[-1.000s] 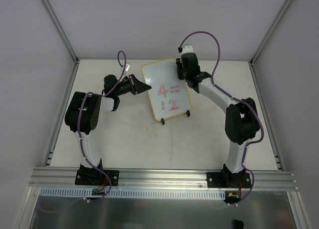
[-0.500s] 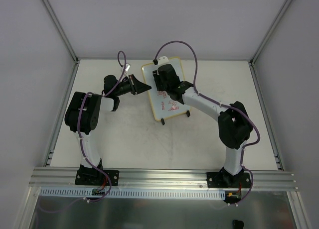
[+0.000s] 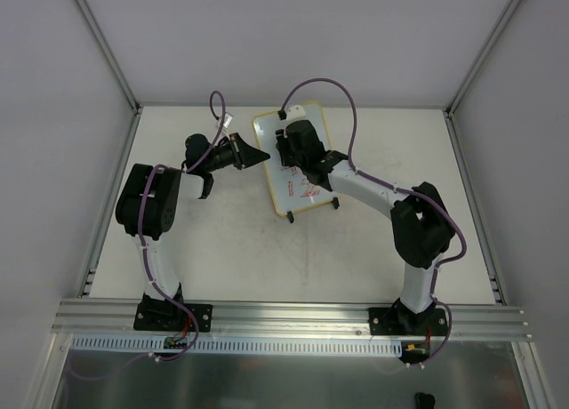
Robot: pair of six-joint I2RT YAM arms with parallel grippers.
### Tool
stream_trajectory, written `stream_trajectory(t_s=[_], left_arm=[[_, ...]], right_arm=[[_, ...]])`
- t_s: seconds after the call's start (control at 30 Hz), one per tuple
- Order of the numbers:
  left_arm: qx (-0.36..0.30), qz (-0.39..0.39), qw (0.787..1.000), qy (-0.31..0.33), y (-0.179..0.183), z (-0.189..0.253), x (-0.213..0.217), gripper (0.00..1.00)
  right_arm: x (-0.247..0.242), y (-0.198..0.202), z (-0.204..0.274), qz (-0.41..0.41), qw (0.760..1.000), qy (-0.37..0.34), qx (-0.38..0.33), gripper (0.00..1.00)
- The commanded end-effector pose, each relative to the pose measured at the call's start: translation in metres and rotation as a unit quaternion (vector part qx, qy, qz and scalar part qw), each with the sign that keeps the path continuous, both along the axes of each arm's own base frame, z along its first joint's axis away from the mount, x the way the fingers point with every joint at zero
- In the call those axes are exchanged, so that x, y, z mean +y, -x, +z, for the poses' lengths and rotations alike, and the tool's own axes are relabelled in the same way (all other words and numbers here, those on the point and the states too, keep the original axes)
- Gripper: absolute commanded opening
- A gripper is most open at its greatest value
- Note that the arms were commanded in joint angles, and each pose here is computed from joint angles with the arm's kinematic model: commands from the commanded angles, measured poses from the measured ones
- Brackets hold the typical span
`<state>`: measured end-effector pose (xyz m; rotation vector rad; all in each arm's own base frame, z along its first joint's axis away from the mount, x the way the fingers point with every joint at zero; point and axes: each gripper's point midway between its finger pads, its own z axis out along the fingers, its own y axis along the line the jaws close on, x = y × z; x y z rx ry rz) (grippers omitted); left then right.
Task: Erase the whiteboard
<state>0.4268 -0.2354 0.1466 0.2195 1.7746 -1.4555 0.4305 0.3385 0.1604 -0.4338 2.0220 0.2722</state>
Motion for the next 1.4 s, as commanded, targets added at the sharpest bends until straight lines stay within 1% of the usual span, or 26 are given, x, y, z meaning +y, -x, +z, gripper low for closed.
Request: stream_trajectory(t_s=[0.0,0.13,0.33,0.47,0.63,0.7,0.8,1.03,1.13,1.37], left_arm=[[-0.075,-0.03,0.997,-0.018,0.01,0.012,-0.01,0.0],[-0.075,-0.03,0.997,-0.017,0.01,0.012,-0.01,0.0],[-0.075,-0.03,0.997,-0.017,0.01,0.012,-0.01,0.0],[-0.076,-0.03,0.997,-0.017,0.01,0.013,-0.01,0.0],[-0.076,-0.03,0.997,-0.017,0.01,0.013,-0.01,0.0],[-0.076,-0.03,0.997,-0.017,0.01,0.013,-0.01,0.0],[-0.076,-0.031,0.996,-0.016,0.011,0.013,-0.01,0.0],[-0.075,-0.03,0.997,-0.017,0.01,0.013,-0.01,0.0],[-0.073,-0.03,0.997,-0.017,0.01,0.013,-0.01,0.0],[-0.072,-0.029,0.997,-0.017,0.01,0.012,-0.01,0.0]], right_arm=[[-0.077,-0.017,-0.034,-0.092,0.994,0.052,0.036,0.0],[-0.117,-0.025,-0.044,-0.134,0.988,0.063,0.045,0.0],[-0.158,-0.026,-0.05,-0.172,0.981,0.068,0.055,0.0],[-0.168,-0.025,-0.051,-0.185,0.979,0.074,0.052,0.0],[-0.17,-0.021,-0.055,-0.19,0.978,0.071,0.058,0.0],[-0.163,-0.017,-0.059,-0.175,0.981,0.058,0.065,0.0],[-0.145,-0.016,-0.057,-0.158,0.985,0.041,0.056,0.0],[-0.069,0.004,-0.058,-0.084,0.995,0.037,0.044,0.0],[-0.041,0.011,-0.055,-0.055,0.997,0.025,0.044,0.0],[0.002,0.027,-0.049,-0.011,0.999,0.01,0.043,0.0]])
